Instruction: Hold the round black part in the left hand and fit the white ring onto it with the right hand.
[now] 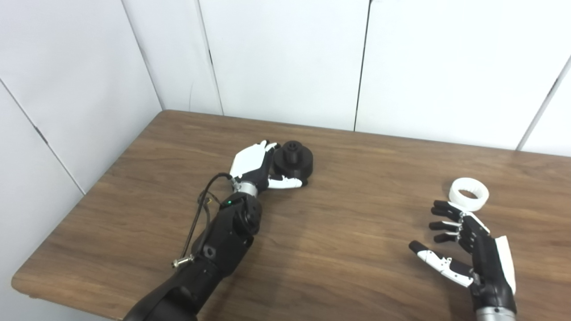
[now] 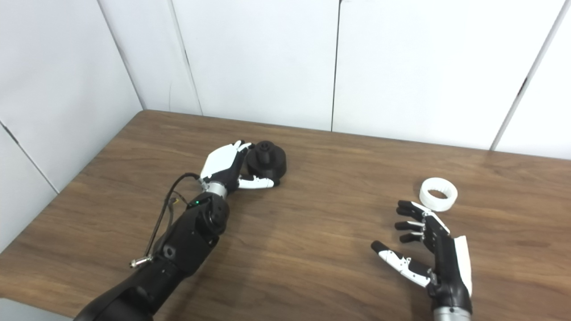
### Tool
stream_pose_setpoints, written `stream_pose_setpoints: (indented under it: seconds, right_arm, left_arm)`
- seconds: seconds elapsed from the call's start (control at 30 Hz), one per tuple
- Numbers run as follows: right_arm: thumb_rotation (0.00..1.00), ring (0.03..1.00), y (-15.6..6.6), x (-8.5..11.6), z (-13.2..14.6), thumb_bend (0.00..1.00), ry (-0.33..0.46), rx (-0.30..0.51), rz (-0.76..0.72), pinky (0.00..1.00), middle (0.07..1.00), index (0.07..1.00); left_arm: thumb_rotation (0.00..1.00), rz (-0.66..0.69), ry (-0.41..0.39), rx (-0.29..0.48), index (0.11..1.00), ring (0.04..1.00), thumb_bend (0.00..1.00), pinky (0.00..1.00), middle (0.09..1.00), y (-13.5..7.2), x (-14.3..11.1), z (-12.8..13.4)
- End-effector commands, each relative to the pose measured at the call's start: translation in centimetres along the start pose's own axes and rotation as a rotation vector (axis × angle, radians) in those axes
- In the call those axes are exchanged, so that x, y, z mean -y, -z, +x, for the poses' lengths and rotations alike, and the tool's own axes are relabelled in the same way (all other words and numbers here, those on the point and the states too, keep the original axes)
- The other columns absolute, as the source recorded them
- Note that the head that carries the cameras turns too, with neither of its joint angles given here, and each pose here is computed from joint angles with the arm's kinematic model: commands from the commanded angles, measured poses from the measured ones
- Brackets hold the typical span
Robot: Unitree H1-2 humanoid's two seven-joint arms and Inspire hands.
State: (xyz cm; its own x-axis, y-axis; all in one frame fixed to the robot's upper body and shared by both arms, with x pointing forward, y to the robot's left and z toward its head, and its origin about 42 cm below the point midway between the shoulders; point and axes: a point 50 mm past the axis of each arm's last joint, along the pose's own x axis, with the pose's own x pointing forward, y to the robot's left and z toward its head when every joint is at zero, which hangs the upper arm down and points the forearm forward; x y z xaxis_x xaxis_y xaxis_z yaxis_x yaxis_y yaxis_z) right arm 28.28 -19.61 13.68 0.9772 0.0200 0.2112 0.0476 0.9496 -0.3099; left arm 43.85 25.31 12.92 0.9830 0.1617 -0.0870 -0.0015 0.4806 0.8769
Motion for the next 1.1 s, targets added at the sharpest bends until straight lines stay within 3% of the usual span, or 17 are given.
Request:
stream_pose_setpoints:
  seconds: [0.0,0.13,0.3,0.5,1.07]
  right_arm:
    - [0.14,0.631,-0.7,0.3,0.1,0.71,0.014,0.032,-0.008,0.52,0.728,0.735]
    - [0.13,0.623,-0.7,0.4,0.1,0.72,0.019,0.029,-0.009,0.51,0.723,0.734]
    - [0.14,0.618,-0.7,0.4,-0.1,0.72,0.021,0.020,-0.016,0.51,0.721,0.735]
    - [0.15,0.621,-0.7,0.5,-0.1,0.72,0.022,0.024,-0.015,0.51,0.725,0.734]
    - [0.13,0.600,-0.7,0.6,-0.1,0.71,0.024,0.025,-0.009,0.49,0.725,0.726]
  left_arm:
    - [0.57,-0.007,-0.063,0.062,0.898,1.000,1.00,1.00,1.000,-1.8,-1.9,1.4]
    - [0.56,-0.065,-0.068,0.075,0.879,1.000,1.00,1.00,1.000,-1.9,-1.8,1.5]
    - [0.34,-0.264,-0.096,0.102,0.759,1.000,0.92,1.00,1.000,-1.9,-1.5,1.6]
    - [0.23,-0.400,-0.133,0.111,0.651,1.000,0.85,1.00,0.980,-1.8,-0.7,1.5]
    - [0.17,-0.423,-0.148,0.114,0.575,0.999,0.83,1.00,0.952,-1.4,0.1,1.0]
